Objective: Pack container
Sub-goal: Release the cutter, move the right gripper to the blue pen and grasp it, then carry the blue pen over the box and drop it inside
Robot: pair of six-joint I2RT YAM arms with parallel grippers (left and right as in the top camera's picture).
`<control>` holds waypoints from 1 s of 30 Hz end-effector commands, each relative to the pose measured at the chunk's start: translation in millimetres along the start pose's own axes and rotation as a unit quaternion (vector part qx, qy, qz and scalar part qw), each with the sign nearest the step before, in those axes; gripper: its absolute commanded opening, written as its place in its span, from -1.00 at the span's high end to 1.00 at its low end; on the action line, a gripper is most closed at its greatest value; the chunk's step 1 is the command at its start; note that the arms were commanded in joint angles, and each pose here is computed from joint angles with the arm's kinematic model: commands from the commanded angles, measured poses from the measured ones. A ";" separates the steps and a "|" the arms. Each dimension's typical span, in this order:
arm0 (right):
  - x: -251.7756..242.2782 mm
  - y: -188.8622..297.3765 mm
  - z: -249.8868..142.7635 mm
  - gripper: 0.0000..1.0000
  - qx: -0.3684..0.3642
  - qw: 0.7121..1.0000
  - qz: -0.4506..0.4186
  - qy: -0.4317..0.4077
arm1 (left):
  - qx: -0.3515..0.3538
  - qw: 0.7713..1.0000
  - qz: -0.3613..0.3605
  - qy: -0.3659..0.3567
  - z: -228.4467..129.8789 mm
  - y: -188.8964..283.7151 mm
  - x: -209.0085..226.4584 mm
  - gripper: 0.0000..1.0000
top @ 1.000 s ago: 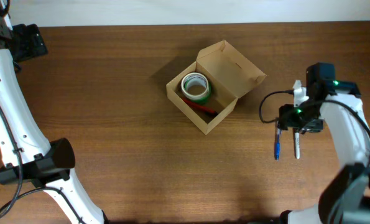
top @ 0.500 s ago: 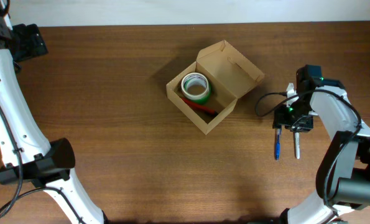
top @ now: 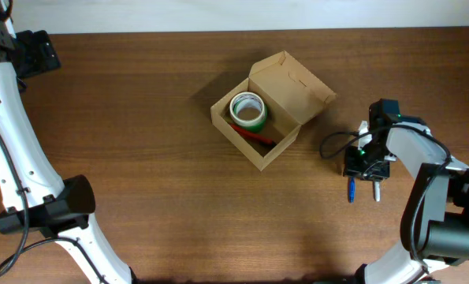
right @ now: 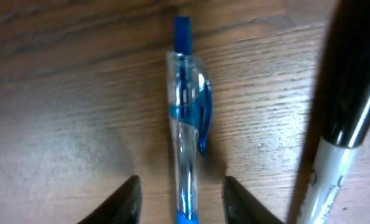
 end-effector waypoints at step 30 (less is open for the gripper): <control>42.8 229.3 36.6 0.92 -0.232 0.965 0.095 0.075 | 0.006 1.000 -0.001 -0.005 -0.1 -4.7 0.0 -1.00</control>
Point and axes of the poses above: each gripper's point midway between its finger pads, its own y axis back along the fingers, its own x axis along the line the jaws close on, z = x × y, the point moved 8 cm from there along y, back along the fingers, and after that the axes turned 5 degrees about y, right-handed, at the moved point
